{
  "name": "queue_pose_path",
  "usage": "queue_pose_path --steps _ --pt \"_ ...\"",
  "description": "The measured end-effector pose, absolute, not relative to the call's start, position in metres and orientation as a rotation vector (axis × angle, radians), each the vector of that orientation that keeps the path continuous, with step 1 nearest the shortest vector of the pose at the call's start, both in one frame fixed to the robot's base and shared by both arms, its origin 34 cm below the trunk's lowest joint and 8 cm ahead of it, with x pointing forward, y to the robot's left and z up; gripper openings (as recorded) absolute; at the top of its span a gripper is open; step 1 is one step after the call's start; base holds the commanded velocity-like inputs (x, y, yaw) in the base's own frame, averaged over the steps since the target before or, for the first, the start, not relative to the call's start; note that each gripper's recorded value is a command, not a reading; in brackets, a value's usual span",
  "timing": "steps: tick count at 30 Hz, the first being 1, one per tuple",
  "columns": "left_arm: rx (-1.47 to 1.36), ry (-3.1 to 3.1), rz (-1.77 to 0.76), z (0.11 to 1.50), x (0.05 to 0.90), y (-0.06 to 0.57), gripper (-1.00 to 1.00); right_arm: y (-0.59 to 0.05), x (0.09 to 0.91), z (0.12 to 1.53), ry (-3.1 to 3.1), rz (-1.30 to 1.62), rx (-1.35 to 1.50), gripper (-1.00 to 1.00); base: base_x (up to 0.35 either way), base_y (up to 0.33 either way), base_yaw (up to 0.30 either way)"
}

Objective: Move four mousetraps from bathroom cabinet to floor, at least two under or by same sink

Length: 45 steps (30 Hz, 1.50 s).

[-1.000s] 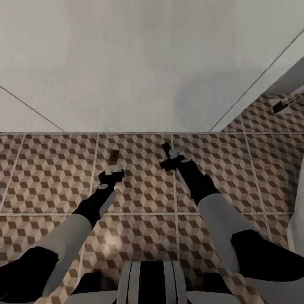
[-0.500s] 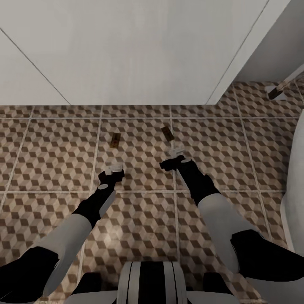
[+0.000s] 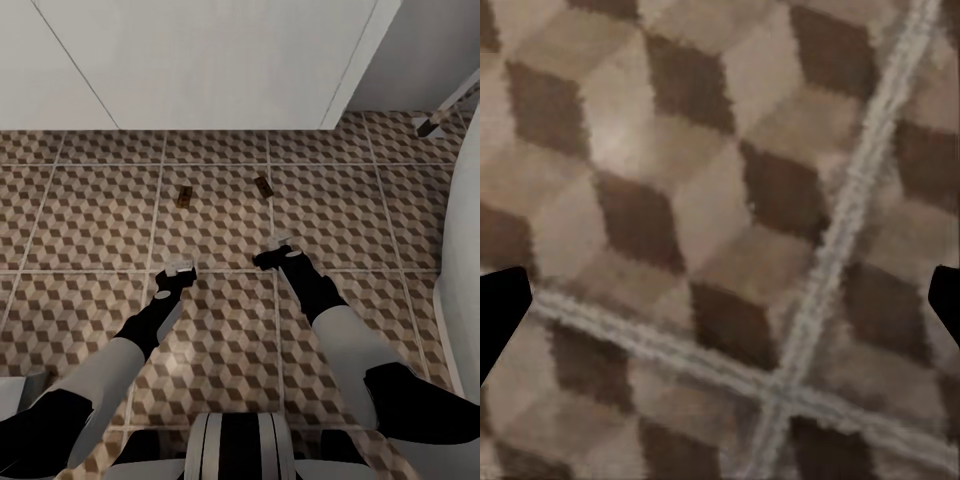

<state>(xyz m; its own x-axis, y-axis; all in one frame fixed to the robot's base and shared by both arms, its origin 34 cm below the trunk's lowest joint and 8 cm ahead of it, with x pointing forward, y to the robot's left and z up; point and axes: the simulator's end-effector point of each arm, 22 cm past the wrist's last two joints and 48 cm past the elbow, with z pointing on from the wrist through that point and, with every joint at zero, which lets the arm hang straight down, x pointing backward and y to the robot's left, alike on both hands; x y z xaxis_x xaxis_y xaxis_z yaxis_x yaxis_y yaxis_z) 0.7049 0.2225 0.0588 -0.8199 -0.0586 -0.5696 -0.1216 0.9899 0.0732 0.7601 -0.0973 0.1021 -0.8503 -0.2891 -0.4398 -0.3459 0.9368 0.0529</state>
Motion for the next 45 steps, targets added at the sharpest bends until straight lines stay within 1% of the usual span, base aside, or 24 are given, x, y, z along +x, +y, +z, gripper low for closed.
queue_pose_path --steps 31,45 --pt "-0.126 2.53 0.142 0.0595 0.7057 0.2234 1.0 -0.097 0.7603 0.1024 2.656 0.182 -0.458 1.0 -0.264 0.0 0.0" --pt "-0.127 2.512 0.135 0.065 0.7127 0.2214 1.0 -0.0966 0.76 0.1024 2.656 0.185 -0.459 1.0 -0.051 0.0 0.0"
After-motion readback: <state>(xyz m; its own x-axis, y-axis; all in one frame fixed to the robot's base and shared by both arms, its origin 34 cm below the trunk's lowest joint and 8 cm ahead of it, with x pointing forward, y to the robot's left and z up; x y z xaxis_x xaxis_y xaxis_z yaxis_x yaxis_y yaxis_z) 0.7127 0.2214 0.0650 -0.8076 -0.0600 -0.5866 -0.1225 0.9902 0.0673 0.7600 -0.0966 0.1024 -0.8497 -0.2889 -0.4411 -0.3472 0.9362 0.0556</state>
